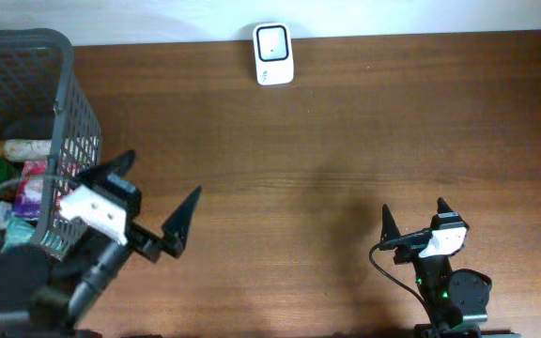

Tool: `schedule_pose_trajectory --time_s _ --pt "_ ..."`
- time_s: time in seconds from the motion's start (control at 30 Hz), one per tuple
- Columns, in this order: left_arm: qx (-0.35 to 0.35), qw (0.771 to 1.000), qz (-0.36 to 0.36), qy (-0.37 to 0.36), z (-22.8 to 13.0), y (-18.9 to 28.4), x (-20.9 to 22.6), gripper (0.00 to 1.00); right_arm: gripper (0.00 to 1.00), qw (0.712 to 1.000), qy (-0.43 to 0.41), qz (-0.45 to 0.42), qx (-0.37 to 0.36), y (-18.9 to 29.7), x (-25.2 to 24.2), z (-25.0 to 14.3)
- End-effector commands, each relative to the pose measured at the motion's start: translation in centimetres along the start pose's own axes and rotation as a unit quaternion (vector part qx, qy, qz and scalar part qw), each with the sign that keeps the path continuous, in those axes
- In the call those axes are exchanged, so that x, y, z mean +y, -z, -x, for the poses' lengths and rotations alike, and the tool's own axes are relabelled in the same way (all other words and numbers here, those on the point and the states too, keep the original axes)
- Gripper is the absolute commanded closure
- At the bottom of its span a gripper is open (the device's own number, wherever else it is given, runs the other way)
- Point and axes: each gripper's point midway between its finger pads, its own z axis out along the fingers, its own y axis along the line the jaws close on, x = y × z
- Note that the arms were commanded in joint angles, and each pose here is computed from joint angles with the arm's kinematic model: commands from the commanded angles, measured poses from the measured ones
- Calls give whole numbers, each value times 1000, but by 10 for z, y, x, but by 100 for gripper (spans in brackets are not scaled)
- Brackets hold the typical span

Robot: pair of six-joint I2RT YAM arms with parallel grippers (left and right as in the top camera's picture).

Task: Scan the item barcode
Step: 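Move the left gripper into the basket toward the pink-purple tissue pack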

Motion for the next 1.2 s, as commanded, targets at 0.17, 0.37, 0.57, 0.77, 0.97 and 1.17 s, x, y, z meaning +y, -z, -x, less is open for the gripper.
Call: schedule_pose_trajectory --time_s 0.17,0.37,0.57,0.77,0.97,1.17 --pt "-4 999 -33 11 28 -4 -7 1 1 1000 -3 0 3 -1 0 -4" --pt "185 973 109 78 41 -11 58 1 1 1000 -3 0 3 -1 0 -4" --pt "234 917 285 155 26 -16 129 1 1 1000 -3 0 3 -1 0 -4" --pt "195 818 463 279 -3 31 242 1 1 1000 -3 0 3 -1 0 -4" --pt "239 751 514 337 -62 60 305 1 1 1000 -3 0 3 -1 0 -4" --pt "298 722 480 399 -127 31 325 1 1 1000 -3 0 3 -1 0 -4"
